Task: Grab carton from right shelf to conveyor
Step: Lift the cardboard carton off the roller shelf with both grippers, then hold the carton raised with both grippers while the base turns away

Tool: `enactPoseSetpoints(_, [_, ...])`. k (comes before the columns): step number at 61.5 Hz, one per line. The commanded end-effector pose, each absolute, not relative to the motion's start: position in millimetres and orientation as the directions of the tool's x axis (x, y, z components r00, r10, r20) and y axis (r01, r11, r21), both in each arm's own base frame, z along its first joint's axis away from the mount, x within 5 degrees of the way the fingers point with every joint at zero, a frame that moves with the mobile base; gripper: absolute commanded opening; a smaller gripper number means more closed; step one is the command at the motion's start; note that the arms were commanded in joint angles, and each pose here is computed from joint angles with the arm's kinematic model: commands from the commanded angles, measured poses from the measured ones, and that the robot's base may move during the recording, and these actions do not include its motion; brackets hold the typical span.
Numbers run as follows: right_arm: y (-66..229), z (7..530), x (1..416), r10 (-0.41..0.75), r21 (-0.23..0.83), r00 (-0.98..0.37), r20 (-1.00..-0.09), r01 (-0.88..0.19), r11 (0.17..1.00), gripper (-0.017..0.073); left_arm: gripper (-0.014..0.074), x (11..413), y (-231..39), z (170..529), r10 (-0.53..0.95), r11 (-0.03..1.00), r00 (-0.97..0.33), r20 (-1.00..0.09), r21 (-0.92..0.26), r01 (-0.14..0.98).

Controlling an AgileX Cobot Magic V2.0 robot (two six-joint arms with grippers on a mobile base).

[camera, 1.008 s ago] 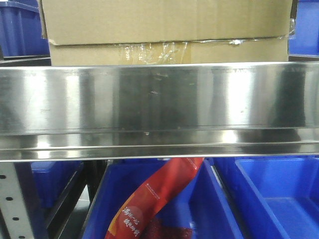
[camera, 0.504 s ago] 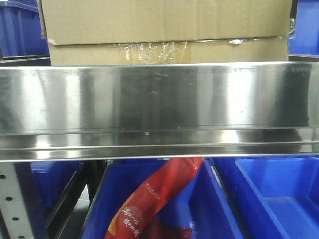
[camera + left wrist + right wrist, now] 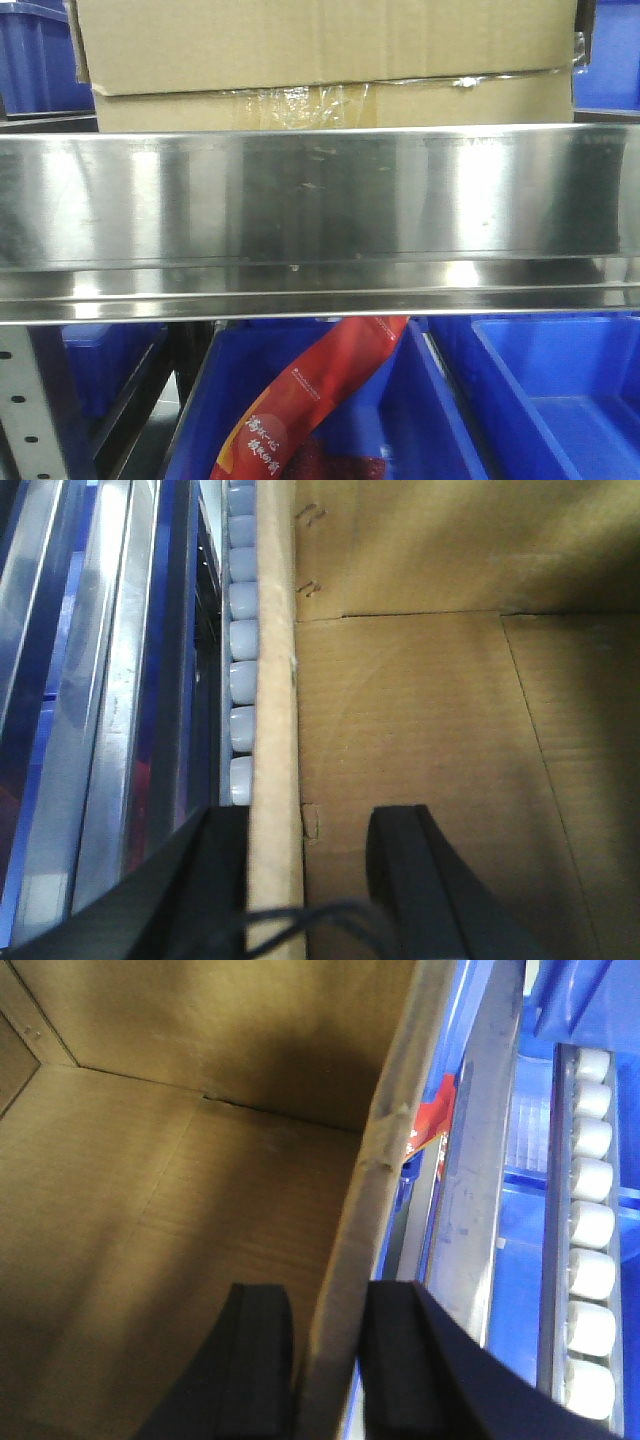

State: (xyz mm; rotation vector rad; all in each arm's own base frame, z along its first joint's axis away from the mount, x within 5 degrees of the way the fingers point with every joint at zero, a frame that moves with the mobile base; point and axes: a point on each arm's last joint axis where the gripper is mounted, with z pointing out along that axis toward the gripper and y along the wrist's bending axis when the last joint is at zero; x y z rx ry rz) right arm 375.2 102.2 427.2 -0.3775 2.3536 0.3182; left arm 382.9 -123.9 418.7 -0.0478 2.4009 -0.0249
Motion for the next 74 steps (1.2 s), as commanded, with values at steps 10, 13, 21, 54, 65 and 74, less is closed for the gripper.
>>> enactPoseSetpoints(10, [94.5, 463.6, 342.4, -0.190, 0.088, -0.637, -0.747, -0.378, 0.922, -0.0069, -0.0016, 354.9, -111.7, 454.8, -0.054, 0.998, -0.687, -0.724, -0.059, -0.017])
enactPoseSetpoints(13, [92.5, 472.8, 333.5, -0.185, 0.083, -0.618, -0.764, -0.380, 0.921, -0.0069, -0.0016, 344.9, -109.2, 466.0, -0.060, 0.997, -0.667, -0.743, -0.070, -0.012])
enactPoseSetpoints(21, [87.0, 499.0, 304.6, -0.169, 0.080, -0.562, -0.810, -0.392, 0.917, -0.0069, -0.0016, 321.9, -103.3, 489.5, -0.073, 0.996, -0.619, -0.782, -0.093, 0.001])
enactPoseSetpoints(54, [91.0, 500.5, 211.5, -0.215, 0.097, -0.540, -0.814, -0.491, 0.866, -0.0069, -0.0016, 240.7, -121.4, 518.2, 0.018, 0.982, -0.555, -0.832, -0.091, 0.168])
enactPoseSetpoints(65, [104.7, 496.0, 202.9, -0.211, 0.153, -0.541, -0.814, -0.551, 0.820, -0.0069, -0.0016, 214.0, -110.4, 506.1, 0.030, 0.981, -0.584, -0.811, -0.090, 0.175])
enactPoseSetpoints(74, [118.8, 499.7, 201.5, -0.205, 0.156, -0.492, -0.846, -0.596, 0.788, -0.0069, -0.0016, 189.4, -94.4, 499.3, -0.008, 0.981, -0.596, -0.803, -0.121, 0.150])
